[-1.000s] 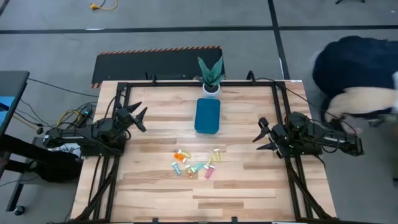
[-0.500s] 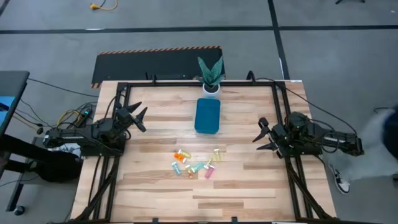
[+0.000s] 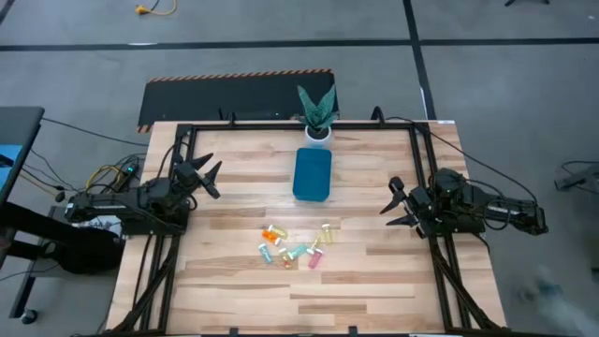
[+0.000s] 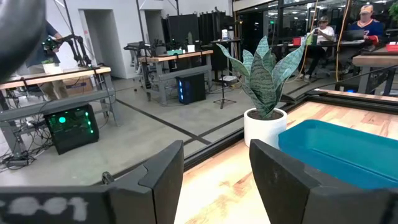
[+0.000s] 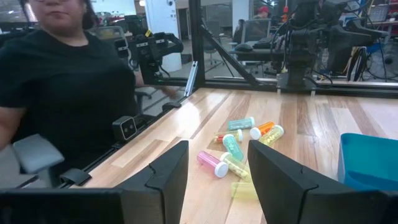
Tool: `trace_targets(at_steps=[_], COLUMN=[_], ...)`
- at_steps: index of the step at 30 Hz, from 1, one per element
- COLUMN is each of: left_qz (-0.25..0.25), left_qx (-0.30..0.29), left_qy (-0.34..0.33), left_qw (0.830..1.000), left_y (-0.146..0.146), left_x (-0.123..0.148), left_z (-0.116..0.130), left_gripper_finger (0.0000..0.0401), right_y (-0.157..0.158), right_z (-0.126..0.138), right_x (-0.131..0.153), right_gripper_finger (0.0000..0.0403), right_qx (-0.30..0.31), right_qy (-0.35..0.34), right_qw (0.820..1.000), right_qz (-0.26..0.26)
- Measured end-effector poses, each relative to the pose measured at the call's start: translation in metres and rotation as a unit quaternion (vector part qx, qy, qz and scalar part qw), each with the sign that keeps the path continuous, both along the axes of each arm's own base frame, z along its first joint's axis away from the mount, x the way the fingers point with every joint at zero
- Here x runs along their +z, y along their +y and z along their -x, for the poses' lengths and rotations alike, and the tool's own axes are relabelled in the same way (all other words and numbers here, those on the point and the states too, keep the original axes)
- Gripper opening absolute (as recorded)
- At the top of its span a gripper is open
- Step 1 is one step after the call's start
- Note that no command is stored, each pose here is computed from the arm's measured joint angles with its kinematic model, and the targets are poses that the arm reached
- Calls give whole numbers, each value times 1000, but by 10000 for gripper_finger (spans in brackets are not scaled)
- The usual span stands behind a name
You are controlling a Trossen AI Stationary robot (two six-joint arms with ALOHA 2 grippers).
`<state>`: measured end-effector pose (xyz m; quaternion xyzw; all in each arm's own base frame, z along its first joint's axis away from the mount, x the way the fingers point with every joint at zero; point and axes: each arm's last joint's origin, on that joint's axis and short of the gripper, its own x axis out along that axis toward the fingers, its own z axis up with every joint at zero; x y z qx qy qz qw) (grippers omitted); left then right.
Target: Pick and place pill bottles into a basket
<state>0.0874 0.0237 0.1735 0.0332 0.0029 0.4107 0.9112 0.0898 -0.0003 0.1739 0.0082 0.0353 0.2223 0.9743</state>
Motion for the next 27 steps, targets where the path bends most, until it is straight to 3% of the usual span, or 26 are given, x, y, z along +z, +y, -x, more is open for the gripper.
trace_targets(at_steps=[10,21,27], left_qz=[0,0,0], left_qx=[0,0,0], left_qy=[0,0,0], left_qw=[1000,1000,1000], left_y=[0,0,0], left_x=[0,0,0], left_z=[0,0,0], left_gripper_finger=[175,175,175], right_y=[0,-5,-9], right_z=[0,-2,-3], right_x=[0,4,9], right_gripper_finger=[159,159,159], right_qx=[-5,-96,-159], right_qy=[4,-29,-41], right_qw=[1000,995,986], right_qz=[-9,30,-11])
